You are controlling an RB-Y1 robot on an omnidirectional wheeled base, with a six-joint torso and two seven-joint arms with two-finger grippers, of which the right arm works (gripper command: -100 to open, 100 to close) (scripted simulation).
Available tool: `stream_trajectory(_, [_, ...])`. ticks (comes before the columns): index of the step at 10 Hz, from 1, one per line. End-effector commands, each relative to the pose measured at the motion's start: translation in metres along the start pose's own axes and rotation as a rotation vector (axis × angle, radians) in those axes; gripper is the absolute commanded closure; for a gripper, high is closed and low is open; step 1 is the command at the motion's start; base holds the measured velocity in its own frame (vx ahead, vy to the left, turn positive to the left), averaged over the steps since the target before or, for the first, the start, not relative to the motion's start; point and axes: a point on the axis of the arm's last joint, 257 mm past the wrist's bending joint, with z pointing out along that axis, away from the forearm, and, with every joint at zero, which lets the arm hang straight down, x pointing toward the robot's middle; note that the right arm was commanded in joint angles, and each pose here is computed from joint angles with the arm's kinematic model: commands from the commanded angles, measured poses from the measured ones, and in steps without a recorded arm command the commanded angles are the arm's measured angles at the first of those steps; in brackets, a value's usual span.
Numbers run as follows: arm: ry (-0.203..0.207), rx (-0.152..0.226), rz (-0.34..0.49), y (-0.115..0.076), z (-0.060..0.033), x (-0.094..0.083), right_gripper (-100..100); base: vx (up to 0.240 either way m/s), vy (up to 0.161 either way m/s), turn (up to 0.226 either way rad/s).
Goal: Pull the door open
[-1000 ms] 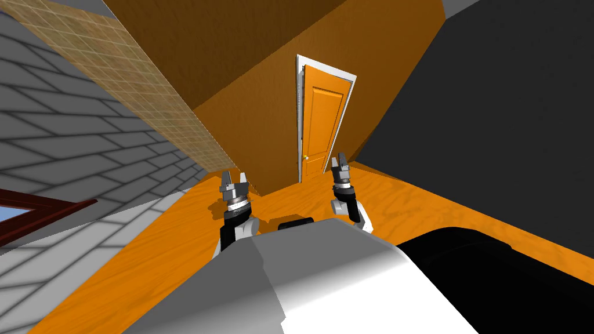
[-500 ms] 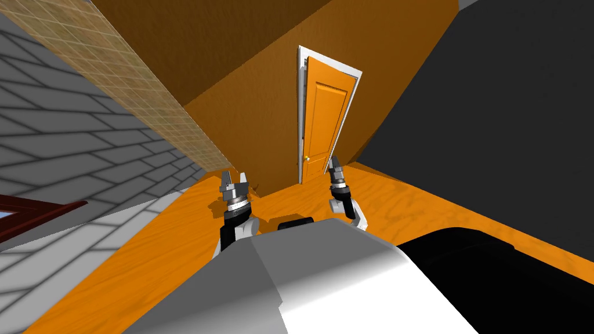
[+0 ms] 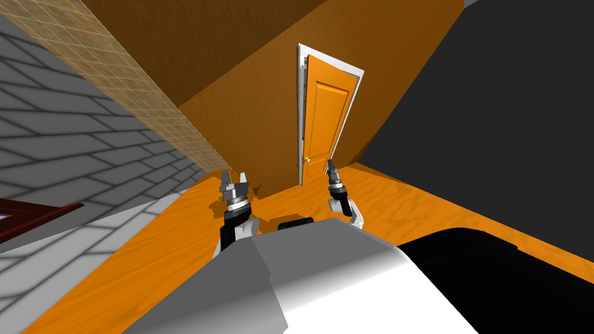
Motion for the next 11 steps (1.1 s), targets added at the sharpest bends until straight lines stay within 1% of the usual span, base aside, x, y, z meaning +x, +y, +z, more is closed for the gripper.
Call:
stream_trajectory(1, [0.015, 0.014, -0.032, -0.011, -0.0036, 0.007, -100, 0.101, -0.024, 0.01])
stream_trajectory(5, [0.055, 0.049, -0.11, -0.04, -0.0116, 0.023, -100, 0.091, -0.033, 0.013])
stream_trajectory(11, [0.125, 0.099, -0.237, -0.085, -0.0271, 0.049, -100, 0.099, -0.03, 0.014])
